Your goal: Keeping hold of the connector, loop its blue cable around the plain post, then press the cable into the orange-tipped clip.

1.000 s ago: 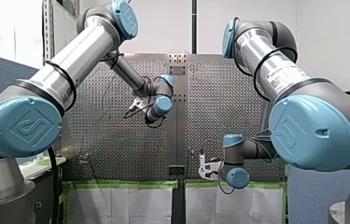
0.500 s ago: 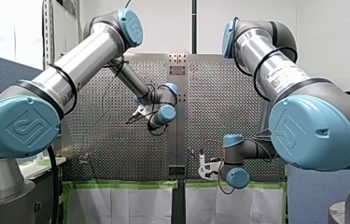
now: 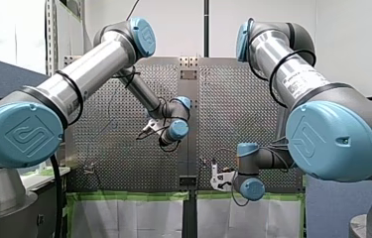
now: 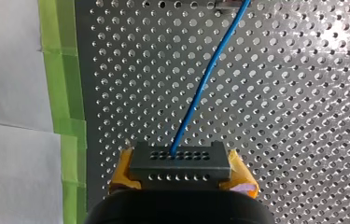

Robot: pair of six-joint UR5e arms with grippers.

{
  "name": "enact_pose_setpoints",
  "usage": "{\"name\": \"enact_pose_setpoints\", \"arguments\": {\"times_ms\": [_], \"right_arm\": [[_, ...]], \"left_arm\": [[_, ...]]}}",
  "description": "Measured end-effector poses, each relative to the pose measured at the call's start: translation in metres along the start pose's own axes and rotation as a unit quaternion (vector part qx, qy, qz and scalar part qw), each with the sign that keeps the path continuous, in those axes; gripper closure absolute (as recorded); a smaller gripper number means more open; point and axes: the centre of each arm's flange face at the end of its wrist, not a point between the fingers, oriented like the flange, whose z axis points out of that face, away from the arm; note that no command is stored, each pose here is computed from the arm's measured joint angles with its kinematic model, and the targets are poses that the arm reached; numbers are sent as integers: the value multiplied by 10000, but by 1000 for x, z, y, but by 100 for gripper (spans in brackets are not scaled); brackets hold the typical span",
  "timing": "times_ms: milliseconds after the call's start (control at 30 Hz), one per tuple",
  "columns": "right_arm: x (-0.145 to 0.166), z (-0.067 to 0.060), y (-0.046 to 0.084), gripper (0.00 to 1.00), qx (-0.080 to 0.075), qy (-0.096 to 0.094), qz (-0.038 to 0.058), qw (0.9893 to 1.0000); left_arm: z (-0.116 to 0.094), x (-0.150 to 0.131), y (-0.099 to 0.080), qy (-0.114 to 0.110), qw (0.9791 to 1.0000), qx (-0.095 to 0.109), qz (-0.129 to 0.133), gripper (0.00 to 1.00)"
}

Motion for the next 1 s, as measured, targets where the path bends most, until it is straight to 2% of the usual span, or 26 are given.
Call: {"name": "enact_pose_setpoints", "arguments": {"times_ms": [200,333,667,833,1000], "right_arm": [[0,0,0,100,0,1,0,10000],[0,0,0,100,0,-2,0,10000],[0,1,3,100,-23,-2,12,10000],[0,1,4,100,-36,-21,12,10000],[-1,0,4,100,-35,-55,7,10000]], "left_arm": [[6,22,-19,167,9997,48,142,0],[10,36,-29,273,9995,74,148,0],[19,43,-31,280,9995,163,-3,0],[22,43,-32,233,9990,308,-202,0],[24,44,-32,243,9984,422,-280,0]]}}
